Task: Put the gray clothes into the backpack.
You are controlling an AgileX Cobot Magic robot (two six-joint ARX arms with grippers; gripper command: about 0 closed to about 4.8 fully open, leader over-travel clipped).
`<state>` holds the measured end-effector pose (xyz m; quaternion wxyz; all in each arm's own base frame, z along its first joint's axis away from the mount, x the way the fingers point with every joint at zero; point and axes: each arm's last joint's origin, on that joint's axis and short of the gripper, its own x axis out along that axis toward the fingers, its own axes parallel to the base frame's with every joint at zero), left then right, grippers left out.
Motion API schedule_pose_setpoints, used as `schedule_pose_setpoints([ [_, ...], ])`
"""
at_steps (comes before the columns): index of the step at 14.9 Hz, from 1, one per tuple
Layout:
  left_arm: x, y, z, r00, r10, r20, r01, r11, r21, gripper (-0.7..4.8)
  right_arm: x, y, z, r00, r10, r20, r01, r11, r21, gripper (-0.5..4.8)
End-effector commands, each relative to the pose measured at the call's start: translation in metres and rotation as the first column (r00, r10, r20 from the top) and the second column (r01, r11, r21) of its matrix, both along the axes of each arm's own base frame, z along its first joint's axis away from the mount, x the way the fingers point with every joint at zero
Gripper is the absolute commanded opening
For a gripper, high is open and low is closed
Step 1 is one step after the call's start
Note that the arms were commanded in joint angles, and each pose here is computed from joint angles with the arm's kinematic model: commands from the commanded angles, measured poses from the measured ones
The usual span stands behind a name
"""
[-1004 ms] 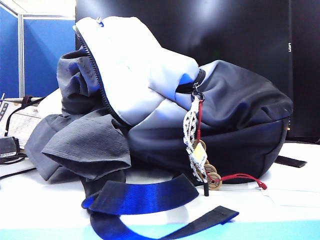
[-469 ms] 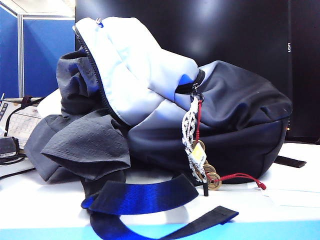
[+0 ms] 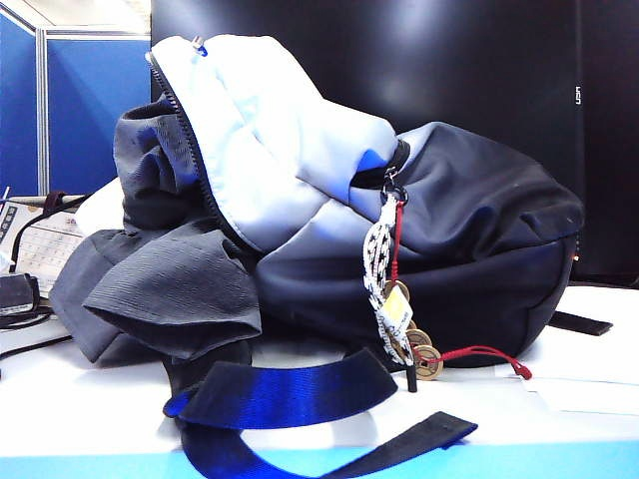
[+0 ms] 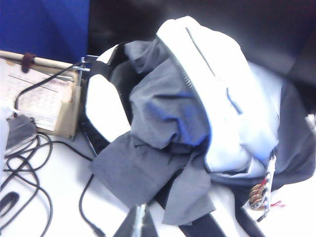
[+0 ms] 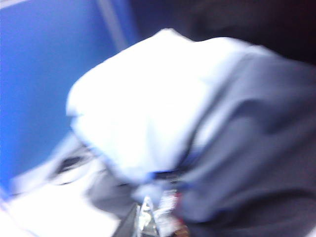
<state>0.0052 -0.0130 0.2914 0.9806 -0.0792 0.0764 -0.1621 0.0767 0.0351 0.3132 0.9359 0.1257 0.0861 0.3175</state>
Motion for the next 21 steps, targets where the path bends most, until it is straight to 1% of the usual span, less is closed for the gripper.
schedule_pose_setpoints([
  [1,0.017,0.002,-0.010,0.999,-0.034,0.035,0.035,0.998,-0.045,-0.04,0.007,0.000,-0.010,0.994,-0.065,0.086,0.070,0.996,-0.060,-0.05],
  [2,0.019,0.002,-0.010,0.999,-0.028,0.043,0.032,0.996,-0.085,-0.05,0.009,0.000,-0.014,0.989,-0.081,0.122,0.089,0.994,-0.058,-0.05],
  [3,0.022,0.002,-0.011,0.998,-0.030,0.048,0.035,0.994,-0.106,-0.04,0.013,0.001,-0.020,0.979,-0.101,0.175,0.109,0.993,-0.037,-0.05],
  [5,0.029,0.002,-0.019,0.998,-0.052,0.046,0.057,0.992,-0.111,-0.05,0.022,0.002,-0.036,0.947,-0.175,0.268,0.177,0.984,0.017,-0.05],
  [7,0.038,0.003,-0.028,0.998,-0.027,0.051,0.034,0.991,-0.127,-0.05,0.030,0.002,-0.059,0.915,-0.269,0.302,0.264,0.963,0.058,-0.05],
  [8,0.048,0.003,-0.038,0.998,-0.006,0.060,0.014,0.992,-0.128,-0.04,0.033,0.001,-0.075,0.904,-0.330,0.272,0.329,0.943,0.051,-0.05],
  [9,0.056,0.004,-0.050,0.998,0.027,0.058,-0.019,0.991,-0.130,-0.04,0.034,0.000,-0.086,0.905,-0.348,0.244,0.351,0.936,0.032,-0.05],
  [10,0.064,0.004,-0.064,0.998,0.045,0.047,-0.038,0.989,-0.141,-0.04,0.035,0.001,-0.095,0.914,-0.345,0.212,0.352,0.936,0.006,-0.05],
  [11,0.074,0.005,-0.082,0.998,0.063,0.030,-0.057,0.984,-0.169,-0.04,0.036,0.001,-0.107,0.928,-0.337,0.157,0.347,0.937,-0.039,-0.05],
  [12,0.078,0.004,-0.093,0.998,0.065,-0.012,-0.067,0.972,-0.226,-0.04,0.036,0.001,-0.112,0.936,-0.332,0.118,0.342,0.937,-0.069,-0.05],
  [13,0.080,0.004,-0.100,0.997,0.067,-0.045,-0.076,0.964,-0.255,-0.04,0.035,0.001,-0.117,0.940,-0.331,0.079,0.338,0.936,-0.099,-0.05],
  [15,0.080,0.004,-0.106,0.993,0.061,-0.101,-0.087,0.954,-0.287,-0.04,0.035,0.001,-0.123,0.944,-0.330,0.028,0.330,0.934,-0.138,-0.05],
  [18,0.080,0.003,-0.106,0.994,0.050,-0.101,-0.077,0.956,-0.282,-0.04,0.034,0.001,-0.128,0.944,-0.330,-0.008,0.324,0.931,-0.165,-0.05],
  [21,0.080,0.003,-0.106,0.994,0.051,-0.101,-0.078,0.956,-0.282,-0.04,0.034,0.001,-0.128,0.944,-0.331,-0.015,0.323,0.931,-0.171,-0.05],
])
